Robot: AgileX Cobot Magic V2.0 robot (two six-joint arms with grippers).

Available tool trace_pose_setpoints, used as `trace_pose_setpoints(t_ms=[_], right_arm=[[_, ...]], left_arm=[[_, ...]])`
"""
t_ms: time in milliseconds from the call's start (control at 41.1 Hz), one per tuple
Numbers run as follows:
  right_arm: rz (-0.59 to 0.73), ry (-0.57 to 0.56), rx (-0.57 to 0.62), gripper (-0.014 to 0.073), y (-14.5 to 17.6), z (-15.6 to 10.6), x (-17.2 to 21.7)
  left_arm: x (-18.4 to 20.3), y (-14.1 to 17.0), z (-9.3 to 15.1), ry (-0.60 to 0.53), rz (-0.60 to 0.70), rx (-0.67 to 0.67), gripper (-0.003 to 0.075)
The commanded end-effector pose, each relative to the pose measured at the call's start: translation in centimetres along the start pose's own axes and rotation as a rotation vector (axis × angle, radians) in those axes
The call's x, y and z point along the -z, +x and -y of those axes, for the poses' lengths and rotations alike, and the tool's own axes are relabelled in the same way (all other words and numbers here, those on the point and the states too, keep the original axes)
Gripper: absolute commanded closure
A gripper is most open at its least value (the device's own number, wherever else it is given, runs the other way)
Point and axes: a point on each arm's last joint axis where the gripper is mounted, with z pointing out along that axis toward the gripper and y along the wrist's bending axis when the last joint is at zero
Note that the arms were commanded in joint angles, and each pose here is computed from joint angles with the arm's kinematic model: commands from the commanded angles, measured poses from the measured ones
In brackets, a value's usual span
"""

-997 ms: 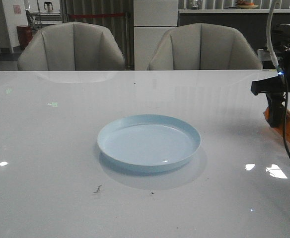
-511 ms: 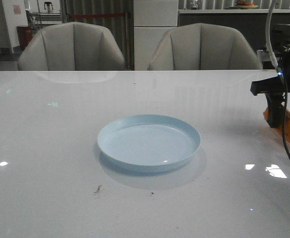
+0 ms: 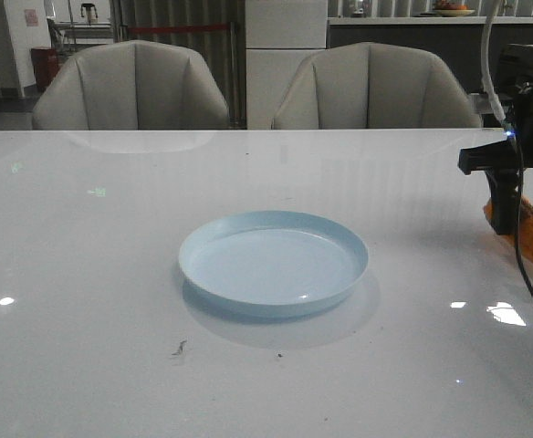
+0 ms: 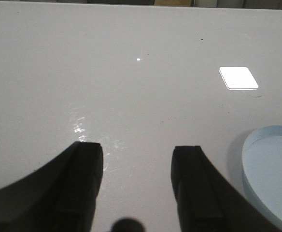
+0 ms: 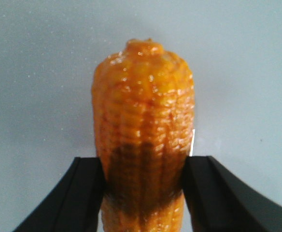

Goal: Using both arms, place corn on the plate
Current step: 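Lift the corn with the right gripper and carry it over the plate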

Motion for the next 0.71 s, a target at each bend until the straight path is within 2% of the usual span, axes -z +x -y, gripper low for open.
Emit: trace_pose_setpoints(t_ms=[0,122,292,462,584,681], right_arm=[[0.055,-0.001,0.062,0.054,-1.2,-0.7,1.7],[0.089,-0.012,0.112,0.054,-2.2,-2.8,3.8],[0.165,-0.055,0.218,0.054,-3.1,-7.4,7.1],[0.223,-0.142,0.288,0.054,-3.0,-12.1,10.0],[0.193,-0.236,0.356,0.054,-1.8,-15.2,11.1],[0.145,-0.325,0.47,0.054,-0.3,-17.6,11.5]], left_arm=[[0.7,-1.6,0.0,-0.016,0.105,0.002,0.0318],[0.7,-1.6,0.0,-0.016,0.105,0.002,0.0318],[0.6,-1.6,0.0,-0.018,0.107,0.003,0.0318],[0.6,-1.7,0.0,-0.021,0.114,0.001,0.0318],[0.6,-1.8,-0.1,-0.028,0.128,0.001,0.0318],[0.6,-1.9,-0.1,-0.031,0.137,0.001,0.0318]])
